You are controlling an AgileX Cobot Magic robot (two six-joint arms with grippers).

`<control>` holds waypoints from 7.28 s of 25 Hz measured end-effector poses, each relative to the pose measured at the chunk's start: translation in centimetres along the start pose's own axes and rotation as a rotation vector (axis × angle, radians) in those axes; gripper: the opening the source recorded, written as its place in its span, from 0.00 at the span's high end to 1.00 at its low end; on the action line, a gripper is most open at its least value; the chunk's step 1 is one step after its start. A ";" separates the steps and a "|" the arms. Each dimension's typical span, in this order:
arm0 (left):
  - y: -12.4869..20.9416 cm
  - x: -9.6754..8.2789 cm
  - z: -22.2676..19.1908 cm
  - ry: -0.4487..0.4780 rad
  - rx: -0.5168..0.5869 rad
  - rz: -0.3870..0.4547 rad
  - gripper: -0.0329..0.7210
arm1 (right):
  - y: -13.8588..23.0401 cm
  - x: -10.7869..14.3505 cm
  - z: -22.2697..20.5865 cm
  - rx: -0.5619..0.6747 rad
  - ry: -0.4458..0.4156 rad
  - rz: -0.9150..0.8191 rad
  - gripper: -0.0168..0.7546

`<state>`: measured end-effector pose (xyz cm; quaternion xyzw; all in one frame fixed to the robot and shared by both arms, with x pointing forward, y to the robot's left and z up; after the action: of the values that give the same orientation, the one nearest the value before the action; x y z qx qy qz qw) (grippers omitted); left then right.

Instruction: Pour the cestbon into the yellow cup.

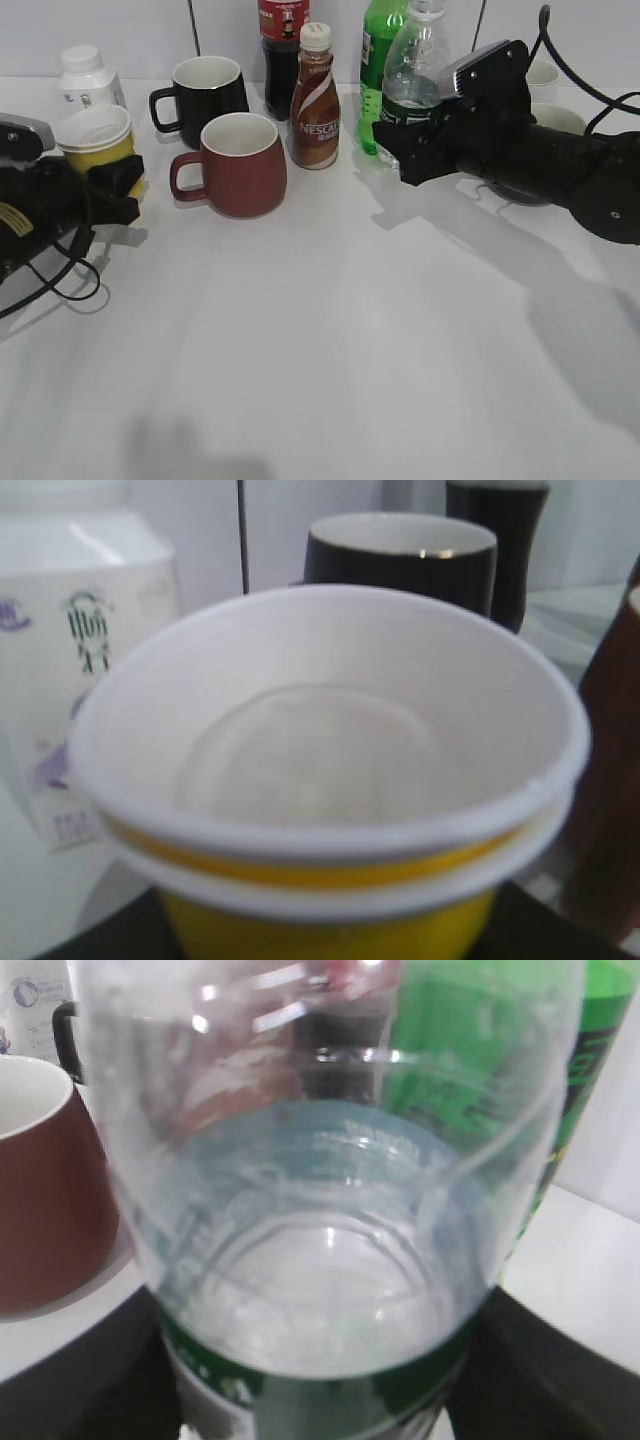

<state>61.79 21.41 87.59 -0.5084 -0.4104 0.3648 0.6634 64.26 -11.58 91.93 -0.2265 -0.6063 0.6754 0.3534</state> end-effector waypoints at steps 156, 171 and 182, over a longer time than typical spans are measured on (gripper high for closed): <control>-11.2 -4.1 34.6 0.122 0.415 -0.020 0.32 | -3.0 12.5 38.4 0.302 0.296 -0.111 0.23; -11.1 -4.2 34.2 0.127 0.398 -0.043 0.33 | -3.2 12.5 38.3 0.286 0.295 -0.107 0.23; -10.8 -2.7 34.5 -0.125 0.444 0.052 0.37 | -3.3 10.6 39.2 0.226 0.653 -0.229 0.23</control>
<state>29.88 29.62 102.66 -0.3367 -0.3470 0.4938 0.7228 29.29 -29.40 102.80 -0.3204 -0.4042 0.5863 0.6247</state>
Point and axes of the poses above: a point on each arm's last joint axis where the gripper is mounted, z pointing back along that axis away from the gripper, x along the wrist's bending axis when the last joint is at zero, y = z × x, the point moved 6 cm from there along -z, pointing out along that axis toward the gripper, and after that the axes turned 11 degrees about -z, right-handed, at the moved point
